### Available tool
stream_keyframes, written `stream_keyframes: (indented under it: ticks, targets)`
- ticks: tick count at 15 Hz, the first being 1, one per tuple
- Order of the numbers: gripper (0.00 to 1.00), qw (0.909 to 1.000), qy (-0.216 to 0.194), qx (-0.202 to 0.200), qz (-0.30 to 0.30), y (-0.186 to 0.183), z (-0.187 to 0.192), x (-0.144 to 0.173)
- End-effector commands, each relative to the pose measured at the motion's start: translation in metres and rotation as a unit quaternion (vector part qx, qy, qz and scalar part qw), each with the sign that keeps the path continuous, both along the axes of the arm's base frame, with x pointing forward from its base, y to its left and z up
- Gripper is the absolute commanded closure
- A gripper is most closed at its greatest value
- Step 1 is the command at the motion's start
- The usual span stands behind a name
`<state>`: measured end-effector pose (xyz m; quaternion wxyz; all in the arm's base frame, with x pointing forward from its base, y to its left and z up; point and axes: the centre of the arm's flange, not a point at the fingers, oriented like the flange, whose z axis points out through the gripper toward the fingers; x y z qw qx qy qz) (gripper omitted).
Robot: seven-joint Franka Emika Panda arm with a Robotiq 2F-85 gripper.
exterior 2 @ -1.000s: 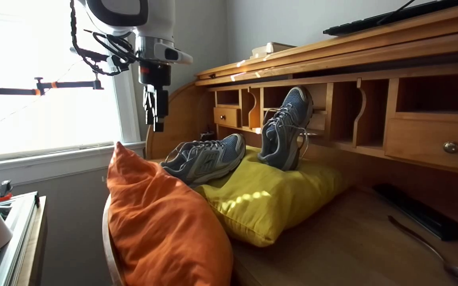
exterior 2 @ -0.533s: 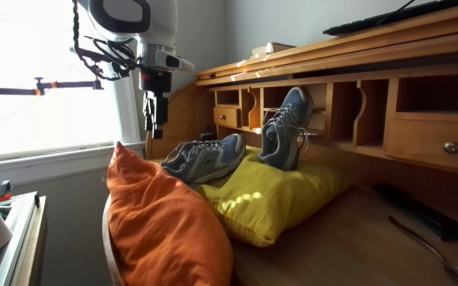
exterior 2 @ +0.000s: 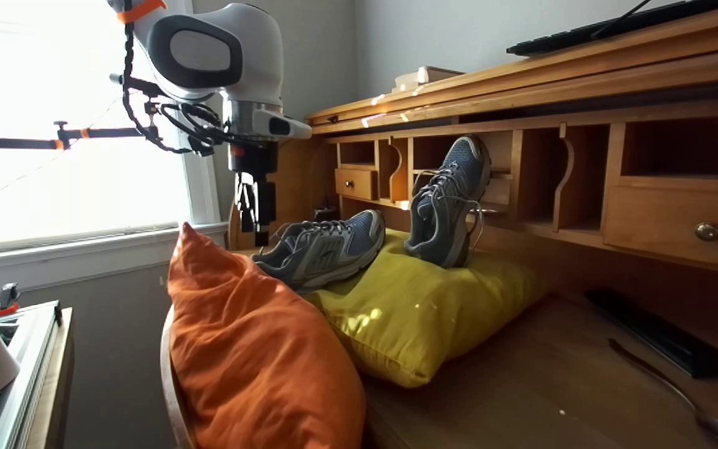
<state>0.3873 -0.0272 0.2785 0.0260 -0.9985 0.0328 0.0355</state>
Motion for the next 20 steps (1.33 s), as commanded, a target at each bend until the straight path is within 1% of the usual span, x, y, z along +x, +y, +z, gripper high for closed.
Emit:
stream_keyframes:
  ticks: [1,6,7,8,13,17,18,20]
  targets:
    - [0.00,0.9996,-0.020,-0.014,0.013,0.002,-0.028,-0.002]
    - [0.00,0.9968,-0.070,-0.034,0.020,0.007,-0.040,0.003]
    - [0.25,0.9963,-0.076,-0.034,0.020,0.007,-0.041,0.004]
    - [0.26,0.9958,-0.081,-0.036,0.021,0.008,-0.043,0.006]
    - [0.66,0.9973,-0.073,-0.008,-0.003,0.011,-0.043,0.007]
    - [0.95,0.9960,-0.085,0.008,-0.027,0.010,-0.027,0.010]
    - [1.00,0.9954,-0.090,0.016,-0.031,0.010,-0.019,0.011]
    - [1.00,0.9944,-0.091,0.034,-0.041,0.009,-0.002,0.013]
